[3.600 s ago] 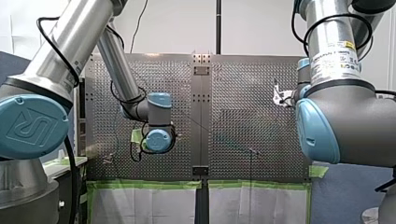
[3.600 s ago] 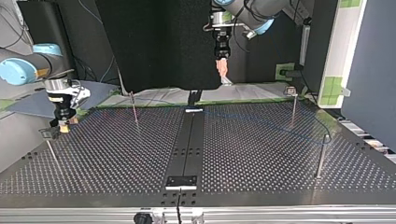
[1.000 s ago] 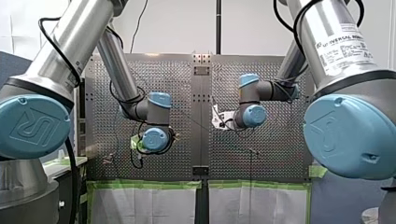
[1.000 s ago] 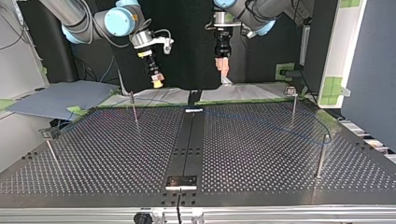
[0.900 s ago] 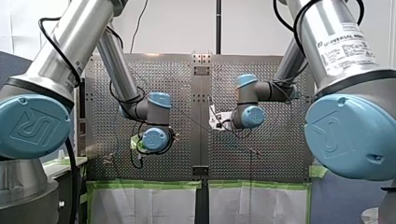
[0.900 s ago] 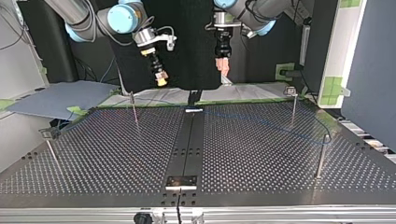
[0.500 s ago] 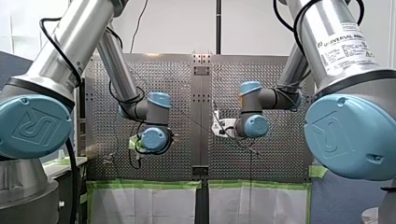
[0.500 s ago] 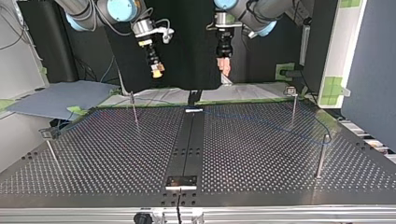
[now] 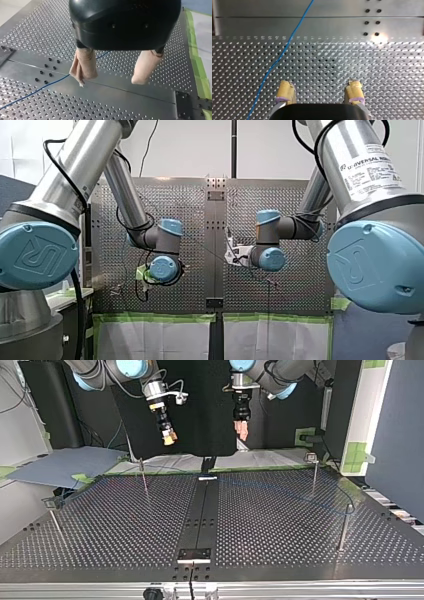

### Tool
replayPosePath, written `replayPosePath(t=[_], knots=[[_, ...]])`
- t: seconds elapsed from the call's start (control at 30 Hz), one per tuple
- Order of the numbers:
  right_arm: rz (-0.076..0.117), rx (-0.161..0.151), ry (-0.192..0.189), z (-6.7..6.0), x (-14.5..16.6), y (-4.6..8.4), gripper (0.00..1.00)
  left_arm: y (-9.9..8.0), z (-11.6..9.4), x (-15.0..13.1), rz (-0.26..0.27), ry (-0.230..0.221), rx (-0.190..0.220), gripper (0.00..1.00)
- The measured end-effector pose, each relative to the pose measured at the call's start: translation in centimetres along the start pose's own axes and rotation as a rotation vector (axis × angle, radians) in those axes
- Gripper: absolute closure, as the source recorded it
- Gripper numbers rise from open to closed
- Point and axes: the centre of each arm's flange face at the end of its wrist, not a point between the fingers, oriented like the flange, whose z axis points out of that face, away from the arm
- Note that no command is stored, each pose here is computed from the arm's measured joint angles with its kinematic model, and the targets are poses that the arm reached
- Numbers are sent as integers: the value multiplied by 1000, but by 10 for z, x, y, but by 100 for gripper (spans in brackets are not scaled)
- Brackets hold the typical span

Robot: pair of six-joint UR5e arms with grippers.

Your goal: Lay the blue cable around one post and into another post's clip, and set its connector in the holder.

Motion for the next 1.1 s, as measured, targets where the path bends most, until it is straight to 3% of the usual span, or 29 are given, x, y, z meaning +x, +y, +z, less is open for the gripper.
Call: replayPosePath(t=[0.17,0.43,0.9,1.1], knots=[[-3,10,29,2,-6,-6,0,2,0,0,0,0,-11,0],[-2,19,33,4,-28,-17,0,2,1,-1,-3,-6,-21,0],[31,-6,45,7,-29,-22,0,9,-1,-3,7,-37,-100,0],[35,-3,47,7,-29,-23,0,7,0,-5,-1,-56,-106,0]])
